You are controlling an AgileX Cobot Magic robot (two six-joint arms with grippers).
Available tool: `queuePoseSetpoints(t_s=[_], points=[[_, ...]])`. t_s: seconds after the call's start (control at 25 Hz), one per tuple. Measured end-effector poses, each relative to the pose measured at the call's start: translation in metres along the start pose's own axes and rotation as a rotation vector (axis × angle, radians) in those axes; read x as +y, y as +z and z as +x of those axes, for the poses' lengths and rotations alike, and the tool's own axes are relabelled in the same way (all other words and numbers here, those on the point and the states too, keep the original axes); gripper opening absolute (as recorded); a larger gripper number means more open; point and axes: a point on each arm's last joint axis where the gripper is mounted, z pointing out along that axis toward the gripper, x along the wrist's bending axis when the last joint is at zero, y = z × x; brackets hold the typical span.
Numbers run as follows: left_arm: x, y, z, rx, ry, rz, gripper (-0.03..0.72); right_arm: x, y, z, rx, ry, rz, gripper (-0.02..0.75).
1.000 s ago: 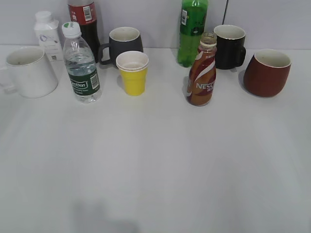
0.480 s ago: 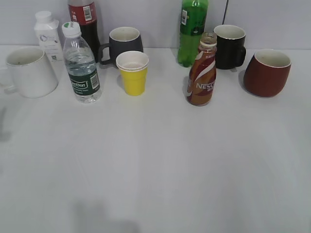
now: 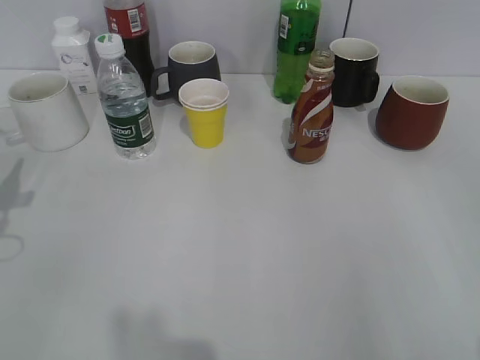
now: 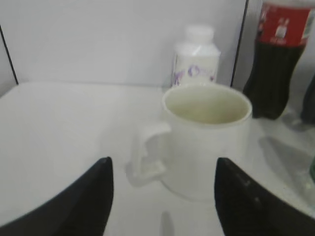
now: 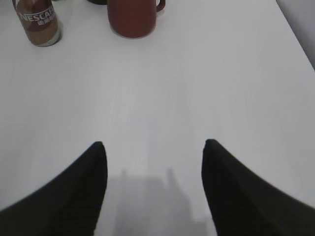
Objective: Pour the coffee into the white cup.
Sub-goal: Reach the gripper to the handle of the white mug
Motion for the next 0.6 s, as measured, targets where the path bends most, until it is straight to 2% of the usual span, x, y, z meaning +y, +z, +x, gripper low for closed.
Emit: queuePoseSetpoints(t_s=[0.28, 0.6], points=[[-0.037, 0.025, 0.005, 0.057, -0.015, 0.05, 0.467, 0.0, 0.0, 0.0, 0.0, 0.0, 0.0, 0.48], [-0.046, 0.062, 0.005, 0.07, -0.019, 0.04, 0.46, 0.0, 0.0, 0.0, 0.0, 0.0, 0.0, 0.48]])
